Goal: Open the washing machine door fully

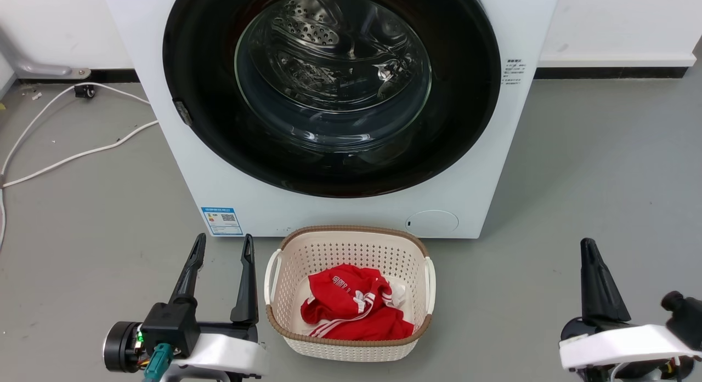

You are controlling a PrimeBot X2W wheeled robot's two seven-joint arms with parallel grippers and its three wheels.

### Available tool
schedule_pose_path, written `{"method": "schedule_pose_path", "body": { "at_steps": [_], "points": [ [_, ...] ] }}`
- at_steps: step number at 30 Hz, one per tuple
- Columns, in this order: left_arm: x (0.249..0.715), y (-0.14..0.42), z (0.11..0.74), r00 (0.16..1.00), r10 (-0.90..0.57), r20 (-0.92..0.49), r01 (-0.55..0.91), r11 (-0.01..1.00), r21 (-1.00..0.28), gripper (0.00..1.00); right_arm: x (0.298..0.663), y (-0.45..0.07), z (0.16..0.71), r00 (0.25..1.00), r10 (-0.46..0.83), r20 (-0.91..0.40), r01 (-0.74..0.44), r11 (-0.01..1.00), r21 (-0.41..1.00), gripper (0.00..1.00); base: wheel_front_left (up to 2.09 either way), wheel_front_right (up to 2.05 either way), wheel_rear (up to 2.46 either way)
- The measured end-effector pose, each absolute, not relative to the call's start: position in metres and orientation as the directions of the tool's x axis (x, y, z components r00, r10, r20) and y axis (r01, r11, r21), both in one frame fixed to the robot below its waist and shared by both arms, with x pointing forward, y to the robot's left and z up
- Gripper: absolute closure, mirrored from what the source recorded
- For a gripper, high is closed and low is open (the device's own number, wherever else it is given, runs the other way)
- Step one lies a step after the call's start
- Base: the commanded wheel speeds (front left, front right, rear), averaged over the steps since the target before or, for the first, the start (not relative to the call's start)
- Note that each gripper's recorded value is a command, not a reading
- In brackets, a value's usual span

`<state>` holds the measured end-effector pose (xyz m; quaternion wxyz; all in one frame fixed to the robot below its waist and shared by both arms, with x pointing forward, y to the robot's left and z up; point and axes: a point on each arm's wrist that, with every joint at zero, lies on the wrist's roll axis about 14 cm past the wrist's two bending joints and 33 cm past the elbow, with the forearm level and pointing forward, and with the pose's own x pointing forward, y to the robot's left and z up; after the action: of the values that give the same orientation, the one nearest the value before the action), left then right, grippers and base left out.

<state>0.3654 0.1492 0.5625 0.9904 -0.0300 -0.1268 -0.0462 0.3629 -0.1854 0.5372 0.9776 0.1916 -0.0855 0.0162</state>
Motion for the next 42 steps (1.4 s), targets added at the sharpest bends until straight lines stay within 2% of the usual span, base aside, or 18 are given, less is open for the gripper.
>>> {"method": "schedule_pose_path", "body": {
  "at_steps": [4,6,9,13,18,21,31,37,42],
  "points": [
    [0.365,0.149,0.562,0.964,-0.084,0.253,0.099,0.994,-0.048,0.00,0.367,-0.191,0.537,0.981,-0.068,0.183,-0.059,0.789,0.611,1.00,0.00,0.00,0.00],
    [0.366,0.149,0.562,0.964,-0.084,0.253,0.099,0.994,-0.048,0.00,0.370,-0.194,0.538,0.978,-0.115,0.176,-0.063,0.638,0.767,1.00,0.00,0.00,0.00],
    [0.366,0.149,0.562,0.964,-0.085,0.252,0.100,0.994,-0.048,0.00,0.376,-0.200,0.542,0.971,-0.175,0.162,-0.080,0.398,0.914,1.00,0.00,0.00,0.00],
    [0.369,0.148,0.560,0.965,-0.086,0.247,0.101,0.994,-0.049,0.00,0.394,-0.229,0.561,0.941,-0.288,0.176,-0.130,0.173,0.976,1.00,0.00,0.00,0.00],
    [0.373,0.149,0.559,0.966,-0.083,0.243,0.098,0.994,-0.051,0.00,0.420,-0.238,0.580,0.930,-0.313,0.194,-0.173,0.091,0.981,1.00,0.00,0.00,0.00],
    [0.378,0.148,0.557,0.968,-0.086,0.237,0.101,0.994,-0.052,0.00,0.441,-0.248,0.592,0.928,-0.311,0.205,-0.188,0.082,0.979,1.00,0.00,0.00,0.00],
    [0.391,0.147,0.552,0.969,-0.100,0.226,0.116,0.992,-0.056,0.00,0.523,-0.250,0.648,0.963,-0.150,0.226,-0.191,0.214,0.958,1.00,0.00,0.00,0.00],
    [0.396,0.149,0.547,0.972,-0.100,0.214,0.114,0.992,-0.053,0.00,0.563,-0.222,0.680,0.981,0.035,0.188,-0.189,0.350,0.918,1.00,0.00,0.00,0.00],
    [0.405,0.150,0.544,0.972,-0.106,0.209,0.117,0.992,-0.039,0.00,0.589,-0.192,0.686,0.979,0.183,0.086,-0.166,0.489,0.856,1.00,0.00,0.00,0.00]
  ]
}}
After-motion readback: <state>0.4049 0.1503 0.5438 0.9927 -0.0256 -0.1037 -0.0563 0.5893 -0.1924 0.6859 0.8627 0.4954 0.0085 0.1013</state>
